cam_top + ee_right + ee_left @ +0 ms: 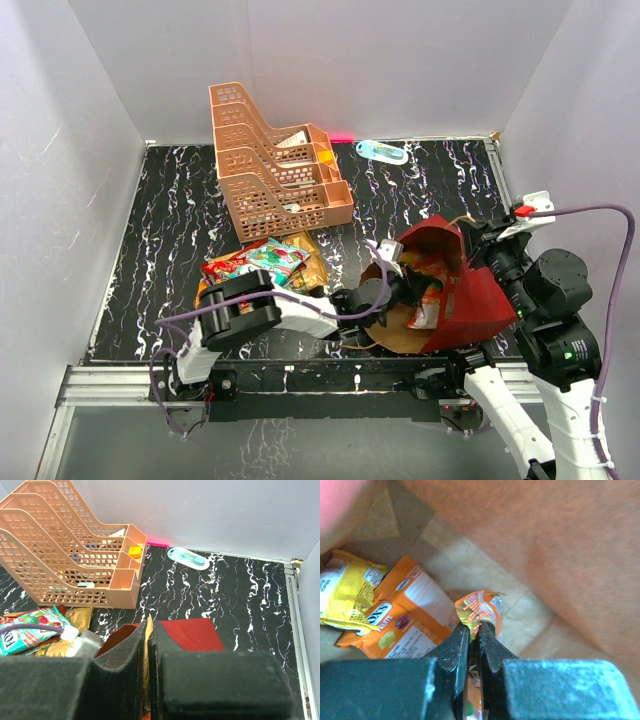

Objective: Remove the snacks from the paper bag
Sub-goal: Take out the snack from the paper bag.

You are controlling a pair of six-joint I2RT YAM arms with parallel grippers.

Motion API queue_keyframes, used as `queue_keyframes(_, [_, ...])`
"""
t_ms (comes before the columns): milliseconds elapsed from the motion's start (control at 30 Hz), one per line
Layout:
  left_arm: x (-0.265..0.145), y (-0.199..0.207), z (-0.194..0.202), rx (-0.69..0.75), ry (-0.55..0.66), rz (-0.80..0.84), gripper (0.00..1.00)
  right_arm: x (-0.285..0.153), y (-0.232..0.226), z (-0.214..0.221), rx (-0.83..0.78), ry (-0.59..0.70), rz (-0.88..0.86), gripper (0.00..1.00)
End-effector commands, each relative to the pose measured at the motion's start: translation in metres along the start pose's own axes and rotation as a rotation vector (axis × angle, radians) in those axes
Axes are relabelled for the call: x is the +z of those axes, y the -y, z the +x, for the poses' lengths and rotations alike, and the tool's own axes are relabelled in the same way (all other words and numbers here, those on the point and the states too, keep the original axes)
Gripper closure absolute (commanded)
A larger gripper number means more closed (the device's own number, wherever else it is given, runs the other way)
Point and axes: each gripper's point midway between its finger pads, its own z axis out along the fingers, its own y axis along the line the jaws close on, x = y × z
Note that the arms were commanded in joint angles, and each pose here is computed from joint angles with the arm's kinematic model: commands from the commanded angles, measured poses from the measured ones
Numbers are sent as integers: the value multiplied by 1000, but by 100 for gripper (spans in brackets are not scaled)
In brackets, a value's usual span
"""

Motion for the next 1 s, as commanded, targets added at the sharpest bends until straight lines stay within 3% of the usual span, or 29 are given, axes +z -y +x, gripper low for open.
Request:
queue_keyframes(0, [-25,46,-67,-68,85,115,100,-8,5,-26,-15,110,32,92])
queue_keyframes(300, [-69,46,-89,-60,29,113,100,-10,12,-24,-26,127,68,92])
queue_keyframes(667, [-143,46,-153,120,-44,51,100,-13,17,-25,-40,129,97,92])
queue_keyframes(967, [-212,-16,-207,146,-76,-216,100,-16,18,-24,-45,132,102,92])
